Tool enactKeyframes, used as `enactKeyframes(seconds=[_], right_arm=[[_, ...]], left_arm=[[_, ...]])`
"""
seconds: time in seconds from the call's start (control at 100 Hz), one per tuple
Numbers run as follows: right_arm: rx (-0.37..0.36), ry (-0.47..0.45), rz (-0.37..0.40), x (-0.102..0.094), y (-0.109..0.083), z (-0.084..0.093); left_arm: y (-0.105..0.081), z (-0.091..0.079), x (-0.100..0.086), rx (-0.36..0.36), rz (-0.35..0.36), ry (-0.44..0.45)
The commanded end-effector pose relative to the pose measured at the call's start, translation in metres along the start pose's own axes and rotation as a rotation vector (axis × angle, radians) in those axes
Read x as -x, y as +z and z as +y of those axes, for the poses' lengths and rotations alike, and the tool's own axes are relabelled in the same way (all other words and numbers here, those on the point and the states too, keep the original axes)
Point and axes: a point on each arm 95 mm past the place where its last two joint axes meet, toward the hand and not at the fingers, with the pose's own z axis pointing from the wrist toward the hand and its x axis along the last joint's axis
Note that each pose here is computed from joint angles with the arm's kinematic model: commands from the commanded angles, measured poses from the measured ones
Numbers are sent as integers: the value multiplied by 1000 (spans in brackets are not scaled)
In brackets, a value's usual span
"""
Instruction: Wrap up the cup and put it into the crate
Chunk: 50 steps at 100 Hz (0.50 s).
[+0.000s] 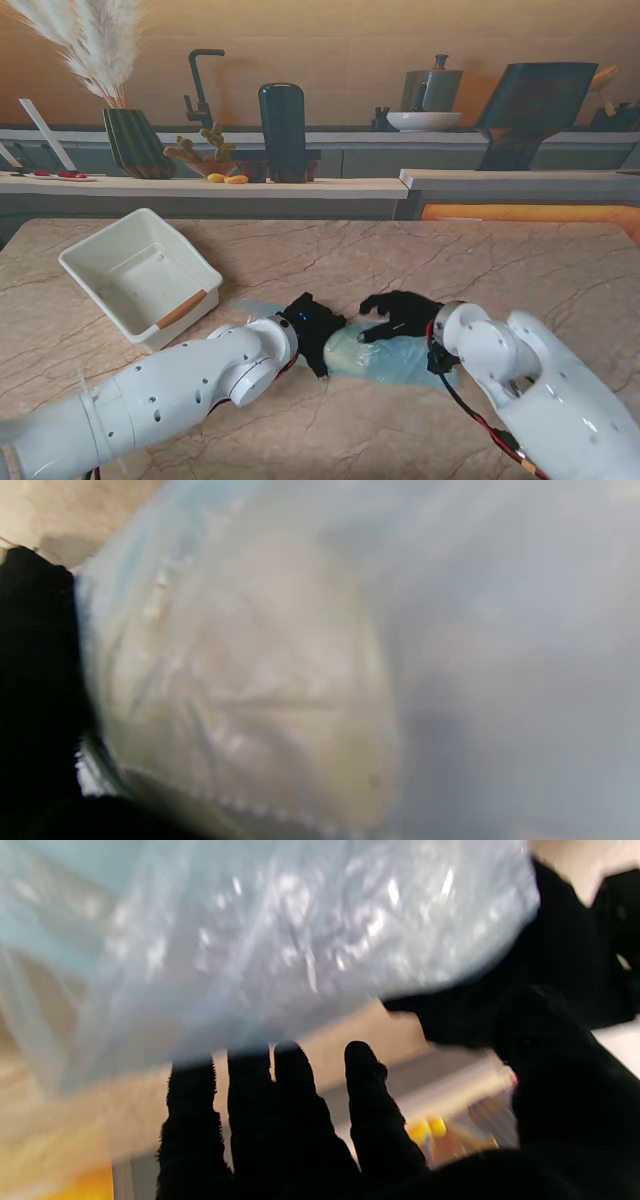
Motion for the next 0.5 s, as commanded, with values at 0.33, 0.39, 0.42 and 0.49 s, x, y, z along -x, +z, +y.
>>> enactKeyframes(seconds=[0.33,0.39,0.42,0.49], right_arm=[[344,53,145,-31,-49,-3],[381,48,151,-32,-53,-5],[402,46,149,-33,-55,-5],[435,36,149,-34,-59,-6]], left_arm=[[-12,57,5,80,-26,-42],[-14,53,5,48,-32,-58],[-15,50,5,28,-35,-63],[-19,43,5,-15,-38,-65]])
